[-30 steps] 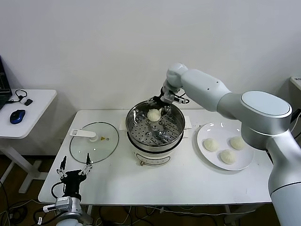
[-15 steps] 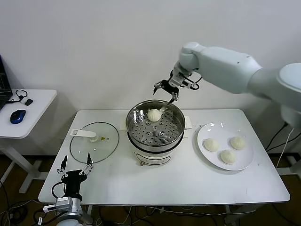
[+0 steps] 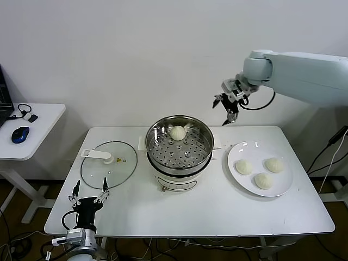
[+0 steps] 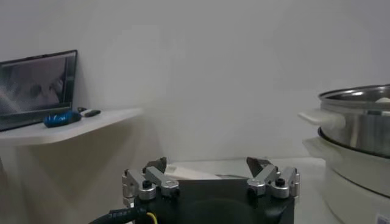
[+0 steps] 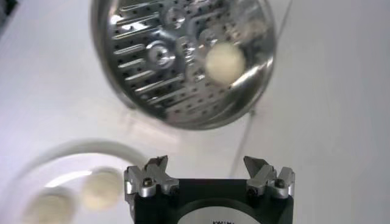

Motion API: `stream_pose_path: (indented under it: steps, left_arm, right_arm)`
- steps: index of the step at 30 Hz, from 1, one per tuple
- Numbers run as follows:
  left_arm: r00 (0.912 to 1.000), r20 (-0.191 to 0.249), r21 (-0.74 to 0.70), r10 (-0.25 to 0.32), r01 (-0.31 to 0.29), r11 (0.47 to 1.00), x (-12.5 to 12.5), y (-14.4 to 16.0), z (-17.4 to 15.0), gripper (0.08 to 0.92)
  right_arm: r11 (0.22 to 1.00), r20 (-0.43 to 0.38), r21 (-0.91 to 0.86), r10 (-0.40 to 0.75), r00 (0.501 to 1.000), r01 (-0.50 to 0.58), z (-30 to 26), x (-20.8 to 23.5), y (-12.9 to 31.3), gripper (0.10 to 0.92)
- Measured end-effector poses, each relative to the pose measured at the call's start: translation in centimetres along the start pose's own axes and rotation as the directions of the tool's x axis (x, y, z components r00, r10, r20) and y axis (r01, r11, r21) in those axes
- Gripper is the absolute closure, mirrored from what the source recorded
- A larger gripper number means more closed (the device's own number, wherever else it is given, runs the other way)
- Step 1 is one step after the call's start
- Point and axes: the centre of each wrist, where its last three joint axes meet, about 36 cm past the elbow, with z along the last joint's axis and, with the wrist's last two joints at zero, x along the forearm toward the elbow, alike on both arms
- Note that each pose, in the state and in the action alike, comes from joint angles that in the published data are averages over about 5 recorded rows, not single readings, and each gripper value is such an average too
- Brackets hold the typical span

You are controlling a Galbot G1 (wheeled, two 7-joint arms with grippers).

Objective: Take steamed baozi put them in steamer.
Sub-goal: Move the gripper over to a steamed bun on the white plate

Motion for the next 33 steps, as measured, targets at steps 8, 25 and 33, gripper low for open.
stream_pose_path:
  steps: [8, 25, 33]
  left_arm:
    - [1.0, -0.006, 0.005, -0.005, 0.005, 1.0, 0.0, 0.2, 0.3, 0.177]
    - [0.9995, -0.018, -0.004, -0.024, 0.024, 1.0, -0.2, 0.9, 1.0, 0.177]
    - [0.9992, -0.023, -0.012, -0.031, 0.031, 0.999, -0.3, 1.1, 1.3, 0.177]
  right_arm:
    - [0.988, -0.017, -0.136, -0.081, 0.997, 0.078, 3.7, -2.3, 2.6, 0.2]
    - [0.95, -0.041, -0.255, -0.195, 0.98, 0.179, 8.6, -11.1, 6.8, 0.2]
    - [0.942, -0.037, -0.278, -0.208, 0.977, 0.19, 9.6, -14.3, 7.4, 0.2]
